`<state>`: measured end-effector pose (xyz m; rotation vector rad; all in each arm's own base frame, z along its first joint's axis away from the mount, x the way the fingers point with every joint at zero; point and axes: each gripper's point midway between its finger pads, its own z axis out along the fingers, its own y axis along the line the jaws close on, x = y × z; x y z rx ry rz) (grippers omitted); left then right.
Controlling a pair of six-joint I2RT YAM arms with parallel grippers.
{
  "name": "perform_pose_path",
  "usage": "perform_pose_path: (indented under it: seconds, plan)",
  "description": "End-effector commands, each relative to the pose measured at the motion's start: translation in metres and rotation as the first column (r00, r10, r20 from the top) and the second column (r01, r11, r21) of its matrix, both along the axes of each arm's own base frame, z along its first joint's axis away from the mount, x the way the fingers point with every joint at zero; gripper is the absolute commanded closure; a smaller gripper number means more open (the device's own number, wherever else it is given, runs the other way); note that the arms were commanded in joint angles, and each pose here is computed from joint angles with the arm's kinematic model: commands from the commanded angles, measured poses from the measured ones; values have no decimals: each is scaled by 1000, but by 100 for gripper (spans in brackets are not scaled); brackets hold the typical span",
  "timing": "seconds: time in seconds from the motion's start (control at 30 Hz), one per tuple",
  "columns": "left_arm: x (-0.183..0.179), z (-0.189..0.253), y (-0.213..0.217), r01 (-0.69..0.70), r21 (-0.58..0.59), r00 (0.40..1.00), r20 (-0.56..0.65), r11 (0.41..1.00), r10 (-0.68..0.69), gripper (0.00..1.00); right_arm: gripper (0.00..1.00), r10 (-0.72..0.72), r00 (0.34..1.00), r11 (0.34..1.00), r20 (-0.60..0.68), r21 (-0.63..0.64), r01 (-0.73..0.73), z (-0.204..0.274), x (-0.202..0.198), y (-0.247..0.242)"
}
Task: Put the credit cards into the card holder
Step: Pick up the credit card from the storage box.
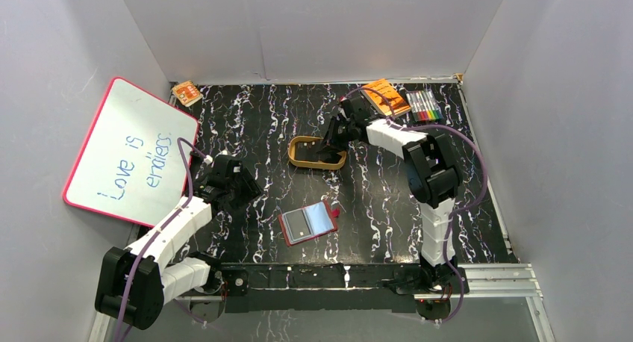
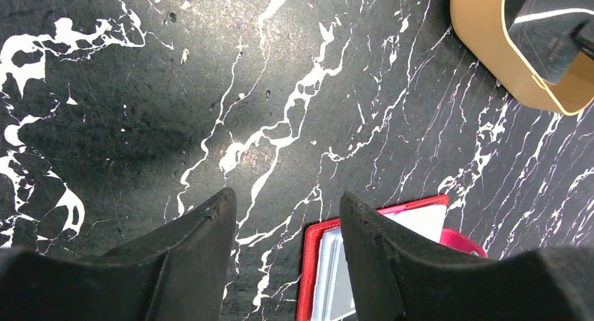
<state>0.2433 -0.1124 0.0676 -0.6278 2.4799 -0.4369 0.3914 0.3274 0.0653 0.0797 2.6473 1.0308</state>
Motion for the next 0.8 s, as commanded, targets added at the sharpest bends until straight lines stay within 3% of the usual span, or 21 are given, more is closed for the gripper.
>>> perform_pose_path:
  seconds: [0.0, 0.43, 0.6, 0.77]
  plan:
    - [-1, 4, 4, -14, 8, 1000, 5, 1000, 14, 47, 100, 15, 998, 995, 53, 98, -20, 44, -2, 7]
    - [-4, 10, 7, -27, 6, 1000, 14, 1000, 27, 47, 100, -85, 992, 973, -92, 205, 102, 68, -10, 9]
    - [-3, 23, 11, -40, 22, 999, 33, 999, 39, 47, 100, -169, 961, 943, -221, 247, 222, 110, -23, -14]
    - [-3, 35, 13, -54, 9, 996, 76, 999, 53, 47, 100, -104, 937, 907, -333, 355, 227, 151, -55, -30]
